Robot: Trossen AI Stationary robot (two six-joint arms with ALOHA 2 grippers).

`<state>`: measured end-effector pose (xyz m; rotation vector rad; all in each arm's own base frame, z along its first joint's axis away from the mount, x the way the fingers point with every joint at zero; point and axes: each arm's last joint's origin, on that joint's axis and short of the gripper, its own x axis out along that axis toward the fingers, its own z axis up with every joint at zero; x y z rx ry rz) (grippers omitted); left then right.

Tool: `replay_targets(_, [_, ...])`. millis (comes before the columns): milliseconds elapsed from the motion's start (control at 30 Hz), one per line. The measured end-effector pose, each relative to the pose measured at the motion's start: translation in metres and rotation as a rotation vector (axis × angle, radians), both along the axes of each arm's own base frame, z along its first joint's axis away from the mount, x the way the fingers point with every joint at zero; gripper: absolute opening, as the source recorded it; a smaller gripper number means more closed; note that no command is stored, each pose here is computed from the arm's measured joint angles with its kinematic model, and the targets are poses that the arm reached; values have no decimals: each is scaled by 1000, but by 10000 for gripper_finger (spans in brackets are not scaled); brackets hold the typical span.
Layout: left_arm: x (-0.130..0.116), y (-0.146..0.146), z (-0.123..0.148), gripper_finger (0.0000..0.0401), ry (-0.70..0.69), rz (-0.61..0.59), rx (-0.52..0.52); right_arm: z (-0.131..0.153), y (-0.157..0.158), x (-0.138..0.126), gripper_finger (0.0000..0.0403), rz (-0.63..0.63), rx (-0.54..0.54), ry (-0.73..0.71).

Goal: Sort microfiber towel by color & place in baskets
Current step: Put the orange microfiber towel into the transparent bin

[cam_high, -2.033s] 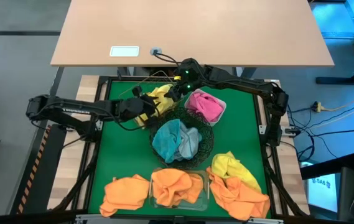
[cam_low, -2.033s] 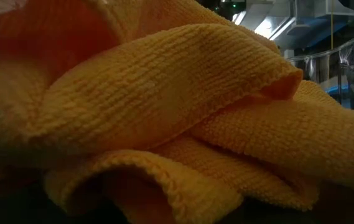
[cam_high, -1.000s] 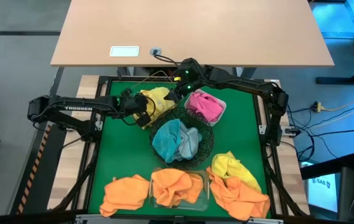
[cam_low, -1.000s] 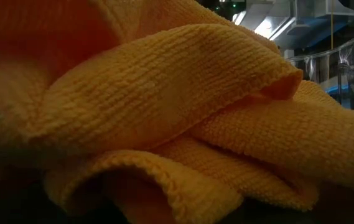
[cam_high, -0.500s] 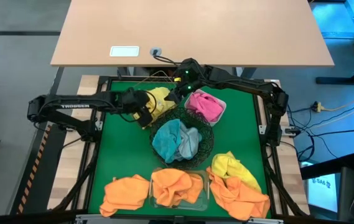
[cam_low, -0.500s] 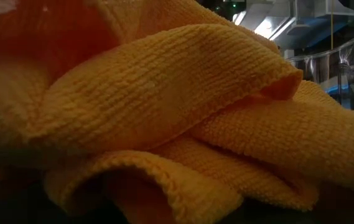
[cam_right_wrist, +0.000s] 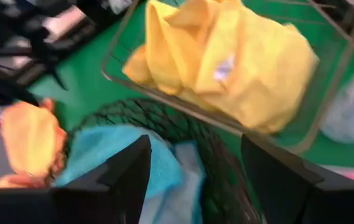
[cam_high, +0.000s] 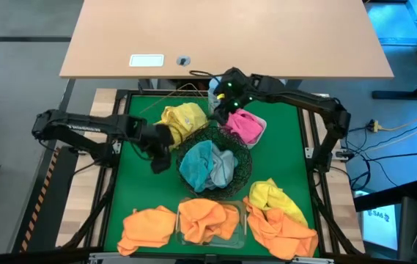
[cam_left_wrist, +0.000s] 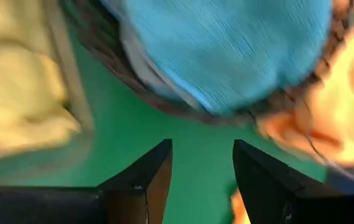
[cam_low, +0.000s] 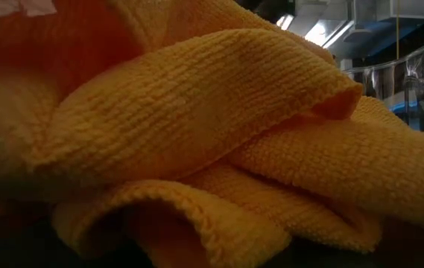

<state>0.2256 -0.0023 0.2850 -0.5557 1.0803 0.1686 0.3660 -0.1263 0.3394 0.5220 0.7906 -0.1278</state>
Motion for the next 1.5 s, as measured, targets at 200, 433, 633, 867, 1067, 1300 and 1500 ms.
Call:
replay_targets(200, [-5,-49,-1,162,36,-59,-84,17,36,-18,246,9,-113,97])
replay_targets(433, [-20,-98,-2,162,37,-47,-57,26,97,-20,246,169,-222,108])
replay_targets(633, [-33,-128,0,162,-33,-28,-36,25,141,-21,246,302,-302,122])
replay_targets(867, [-32,-168,-16,162,-80,-65,-12,16,194,-35,246,390,-382,211])
replay_targets(1067, [-23,-199,-45,162,-36,-130,3,11,238,-58,246,404,-462,309])
replay_targets(1300, [-16,-227,-77,162,34,-209,-39,6,286,-91,246,407,-605,338])
replay_targets(1500, [-15,-242,-95,162,77,-258,-75,-19,308,-122,246,375,-629,360])
